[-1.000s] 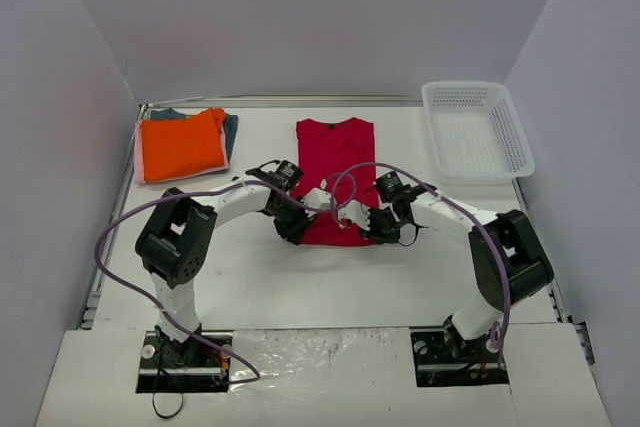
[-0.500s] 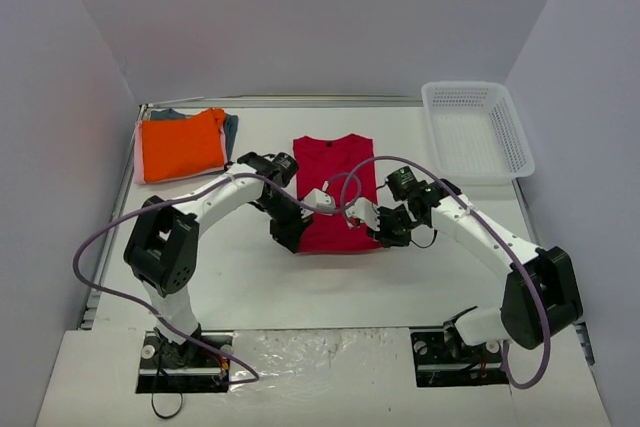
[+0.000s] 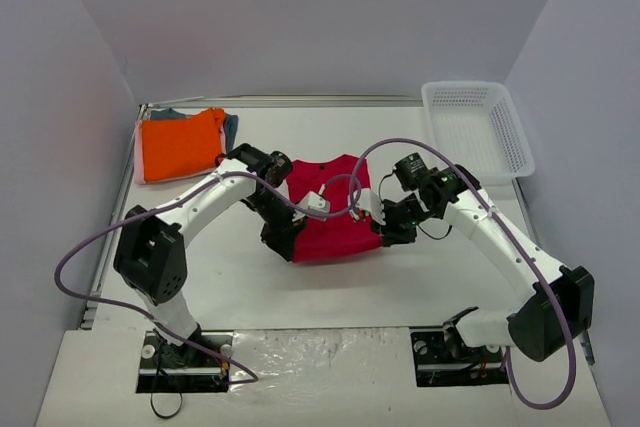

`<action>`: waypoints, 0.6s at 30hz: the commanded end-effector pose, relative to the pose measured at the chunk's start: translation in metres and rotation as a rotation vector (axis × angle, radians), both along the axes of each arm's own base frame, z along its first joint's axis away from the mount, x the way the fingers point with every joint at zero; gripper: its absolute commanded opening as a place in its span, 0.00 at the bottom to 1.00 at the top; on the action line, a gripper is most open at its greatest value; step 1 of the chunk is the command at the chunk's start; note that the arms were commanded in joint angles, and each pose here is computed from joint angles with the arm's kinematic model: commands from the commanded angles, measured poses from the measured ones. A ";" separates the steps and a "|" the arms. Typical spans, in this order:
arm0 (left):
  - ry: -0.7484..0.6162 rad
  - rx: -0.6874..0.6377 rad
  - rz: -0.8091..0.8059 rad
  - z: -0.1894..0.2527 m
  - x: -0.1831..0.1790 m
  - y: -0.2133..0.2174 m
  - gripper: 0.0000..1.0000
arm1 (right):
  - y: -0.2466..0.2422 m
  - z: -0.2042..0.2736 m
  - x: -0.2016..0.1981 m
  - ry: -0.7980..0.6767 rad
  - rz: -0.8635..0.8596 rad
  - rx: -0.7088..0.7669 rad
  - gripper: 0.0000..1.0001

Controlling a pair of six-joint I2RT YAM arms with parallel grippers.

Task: Fold and stack the t-shirts
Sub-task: Fold the long partially folded tshirt into a neat square

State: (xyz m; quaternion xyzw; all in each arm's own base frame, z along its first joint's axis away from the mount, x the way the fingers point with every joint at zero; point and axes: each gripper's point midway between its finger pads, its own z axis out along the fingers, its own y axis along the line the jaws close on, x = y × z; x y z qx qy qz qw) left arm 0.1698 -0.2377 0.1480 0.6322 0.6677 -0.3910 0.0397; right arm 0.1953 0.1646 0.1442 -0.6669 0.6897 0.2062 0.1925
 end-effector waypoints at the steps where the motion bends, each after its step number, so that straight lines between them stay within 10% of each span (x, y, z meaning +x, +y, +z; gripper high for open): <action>1: 0.010 0.000 -0.006 0.034 -0.023 0.013 0.02 | 0.000 0.012 -0.010 0.036 0.022 0.013 0.00; 18: -0.214 0.083 0.189 0.031 0.051 0.021 0.02 | 0.012 0.025 0.049 -0.048 -0.006 0.013 0.00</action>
